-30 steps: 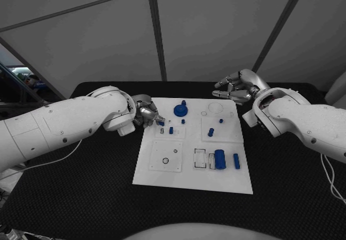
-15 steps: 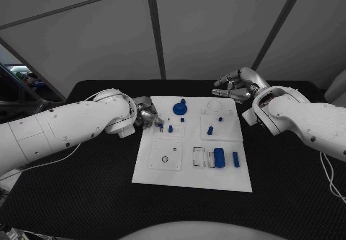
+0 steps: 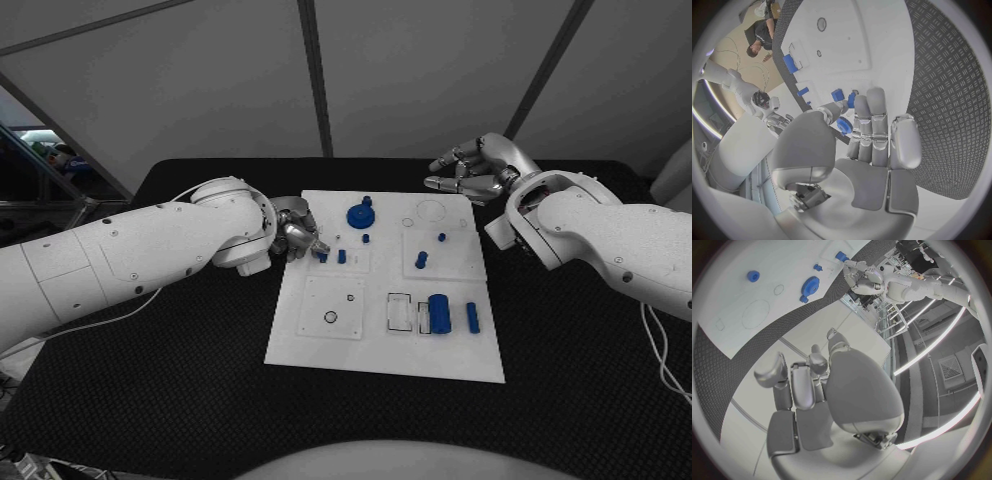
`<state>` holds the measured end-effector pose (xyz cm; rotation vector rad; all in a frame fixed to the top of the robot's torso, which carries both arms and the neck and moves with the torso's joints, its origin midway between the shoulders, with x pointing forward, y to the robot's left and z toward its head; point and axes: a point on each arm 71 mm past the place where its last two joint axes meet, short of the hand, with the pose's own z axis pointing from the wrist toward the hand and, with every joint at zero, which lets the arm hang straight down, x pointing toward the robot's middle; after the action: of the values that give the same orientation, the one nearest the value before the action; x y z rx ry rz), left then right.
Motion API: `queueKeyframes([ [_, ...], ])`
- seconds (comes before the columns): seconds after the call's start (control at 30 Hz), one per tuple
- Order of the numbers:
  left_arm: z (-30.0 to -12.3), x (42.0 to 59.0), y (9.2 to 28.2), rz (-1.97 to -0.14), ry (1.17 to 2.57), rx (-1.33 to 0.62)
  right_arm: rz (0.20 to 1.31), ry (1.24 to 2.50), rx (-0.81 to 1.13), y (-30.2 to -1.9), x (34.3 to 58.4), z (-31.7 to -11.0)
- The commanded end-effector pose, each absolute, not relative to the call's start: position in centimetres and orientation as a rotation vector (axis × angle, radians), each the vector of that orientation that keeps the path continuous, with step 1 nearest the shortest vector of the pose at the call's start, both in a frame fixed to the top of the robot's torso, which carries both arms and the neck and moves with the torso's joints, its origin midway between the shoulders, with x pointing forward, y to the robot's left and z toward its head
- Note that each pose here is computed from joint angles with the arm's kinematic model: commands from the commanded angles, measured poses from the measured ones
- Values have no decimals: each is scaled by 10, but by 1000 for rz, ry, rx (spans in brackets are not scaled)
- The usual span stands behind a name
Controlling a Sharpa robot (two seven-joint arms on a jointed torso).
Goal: Assemble the parts on the task board
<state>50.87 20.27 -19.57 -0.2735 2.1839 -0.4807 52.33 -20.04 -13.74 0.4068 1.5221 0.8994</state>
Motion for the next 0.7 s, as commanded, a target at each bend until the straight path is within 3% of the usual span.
queueKeyframes([
  [0.03,-196,508,201,-466,2204,-226,905,1524,399,-199,523,-137],
  [0.7,-197,510,203,-442,2203,-224,905,1526,399,-199,523,-137],
])
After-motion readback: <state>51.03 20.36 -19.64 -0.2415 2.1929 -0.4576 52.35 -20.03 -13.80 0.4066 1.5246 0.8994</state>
